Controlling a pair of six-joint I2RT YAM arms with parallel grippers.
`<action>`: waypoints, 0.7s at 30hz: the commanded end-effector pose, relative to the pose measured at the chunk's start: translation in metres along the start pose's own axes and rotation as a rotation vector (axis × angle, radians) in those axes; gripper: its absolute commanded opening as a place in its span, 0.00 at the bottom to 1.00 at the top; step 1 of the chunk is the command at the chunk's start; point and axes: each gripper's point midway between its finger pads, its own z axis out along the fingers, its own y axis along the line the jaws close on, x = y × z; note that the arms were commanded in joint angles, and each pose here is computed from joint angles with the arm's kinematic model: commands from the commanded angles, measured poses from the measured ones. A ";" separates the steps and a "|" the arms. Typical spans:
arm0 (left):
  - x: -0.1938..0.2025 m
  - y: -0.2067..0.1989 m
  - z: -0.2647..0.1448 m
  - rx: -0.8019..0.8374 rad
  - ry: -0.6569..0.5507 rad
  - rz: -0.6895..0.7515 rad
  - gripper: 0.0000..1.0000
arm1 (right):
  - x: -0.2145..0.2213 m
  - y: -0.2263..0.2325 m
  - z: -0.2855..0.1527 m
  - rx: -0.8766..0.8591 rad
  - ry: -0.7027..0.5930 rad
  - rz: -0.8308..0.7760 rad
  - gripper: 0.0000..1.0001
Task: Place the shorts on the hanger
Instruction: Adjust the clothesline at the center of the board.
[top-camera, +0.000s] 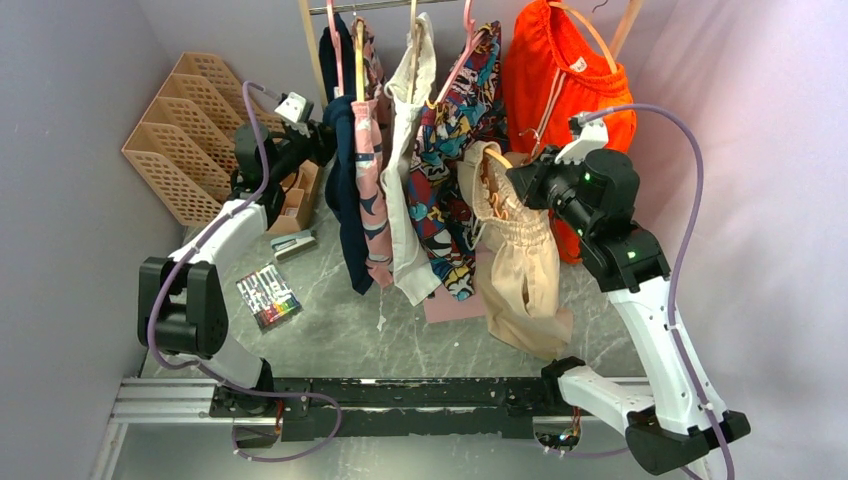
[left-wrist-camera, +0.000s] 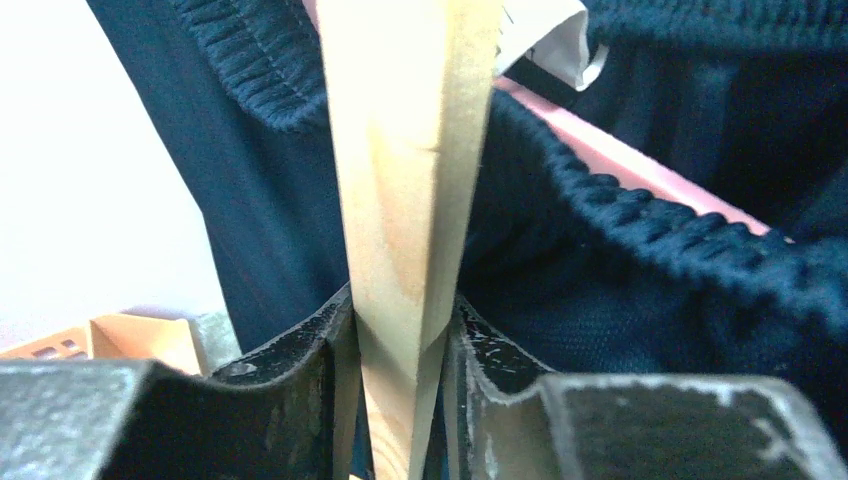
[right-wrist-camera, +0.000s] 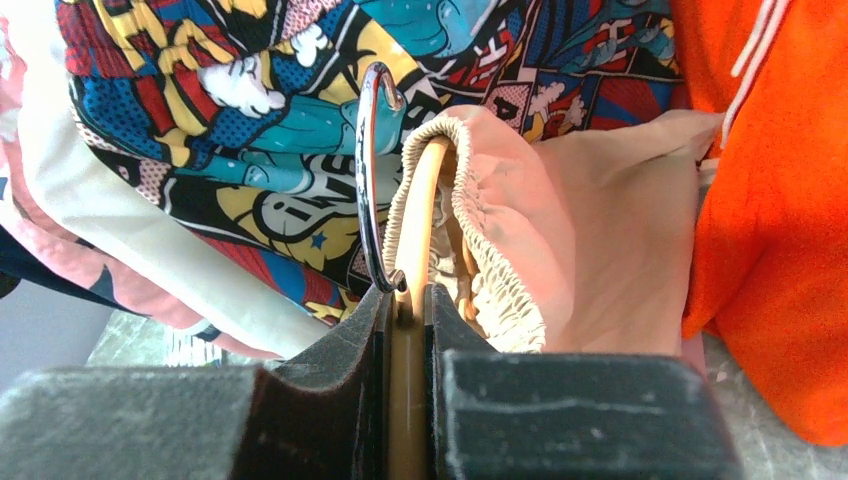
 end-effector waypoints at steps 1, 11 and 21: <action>-0.029 -0.020 -0.004 0.027 -0.050 0.040 0.27 | -0.035 0.009 -0.021 -0.016 -0.108 -0.012 0.00; -0.046 -0.062 -0.019 0.088 -0.040 -0.064 0.07 | -0.055 0.000 -0.037 0.068 -0.140 0.001 0.00; -0.056 -0.107 -0.043 0.140 0.014 -0.153 0.07 | -0.062 -0.005 -0.046 0.111 -0.141 0.012 0.00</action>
